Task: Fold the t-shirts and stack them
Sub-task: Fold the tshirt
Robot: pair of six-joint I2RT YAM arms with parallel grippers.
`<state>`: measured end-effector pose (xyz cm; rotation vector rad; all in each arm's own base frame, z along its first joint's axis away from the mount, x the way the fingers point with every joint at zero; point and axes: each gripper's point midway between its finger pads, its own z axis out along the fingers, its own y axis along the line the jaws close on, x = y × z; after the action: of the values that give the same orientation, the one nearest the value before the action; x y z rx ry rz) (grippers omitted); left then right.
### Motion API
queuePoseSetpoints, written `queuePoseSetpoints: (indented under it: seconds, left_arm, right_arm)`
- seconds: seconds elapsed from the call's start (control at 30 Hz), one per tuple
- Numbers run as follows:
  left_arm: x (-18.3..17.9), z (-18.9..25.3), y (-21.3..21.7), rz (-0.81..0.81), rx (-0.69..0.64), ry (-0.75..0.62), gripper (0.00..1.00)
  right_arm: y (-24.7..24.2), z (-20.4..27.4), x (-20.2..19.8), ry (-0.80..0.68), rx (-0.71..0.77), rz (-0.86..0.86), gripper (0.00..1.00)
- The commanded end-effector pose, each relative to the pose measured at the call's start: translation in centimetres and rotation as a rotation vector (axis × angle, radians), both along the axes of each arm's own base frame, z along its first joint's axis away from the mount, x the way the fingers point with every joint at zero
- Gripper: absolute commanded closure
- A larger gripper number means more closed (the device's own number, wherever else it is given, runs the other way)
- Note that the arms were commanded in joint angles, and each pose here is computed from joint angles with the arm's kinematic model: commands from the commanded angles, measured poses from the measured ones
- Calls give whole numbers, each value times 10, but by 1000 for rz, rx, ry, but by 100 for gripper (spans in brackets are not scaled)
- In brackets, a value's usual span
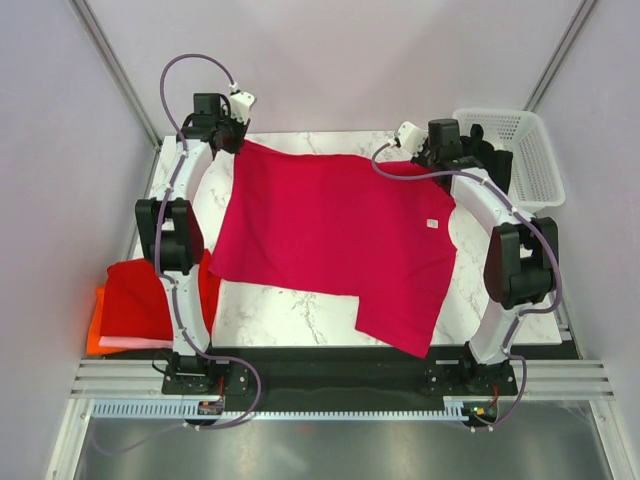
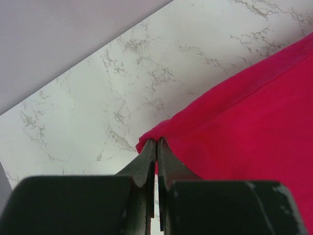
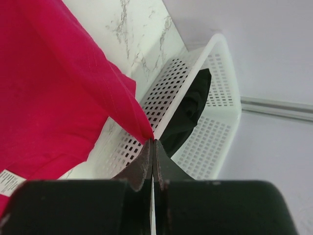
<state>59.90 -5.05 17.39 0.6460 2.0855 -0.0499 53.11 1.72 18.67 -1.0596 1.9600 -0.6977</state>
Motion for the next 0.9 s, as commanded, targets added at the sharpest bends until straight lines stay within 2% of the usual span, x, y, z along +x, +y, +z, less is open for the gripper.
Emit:
queuePoseSetpoints:
  seconds: [0.0, 0.47, 0.7, 0.87]
  left_arm:
    - [-5, 38, 7, -20, 36, -85, 98]
    - [2, 19, 32, 34, 82, -52, 98]
    - [-5, 12, 33, 23, 99, -25, 98]
    - [-17, 2, 35, 13, 106, 8, 98]
  right_arm:
    - [-3, 32, -13, -66, 41, -32, 100]
    - [-4, 22, -64, -3, 148, -84, 100]
    - [-2, 28, -93, 24, 204, -91, 100]
    - [6, 14, -121, 101, 241, -83, 100]
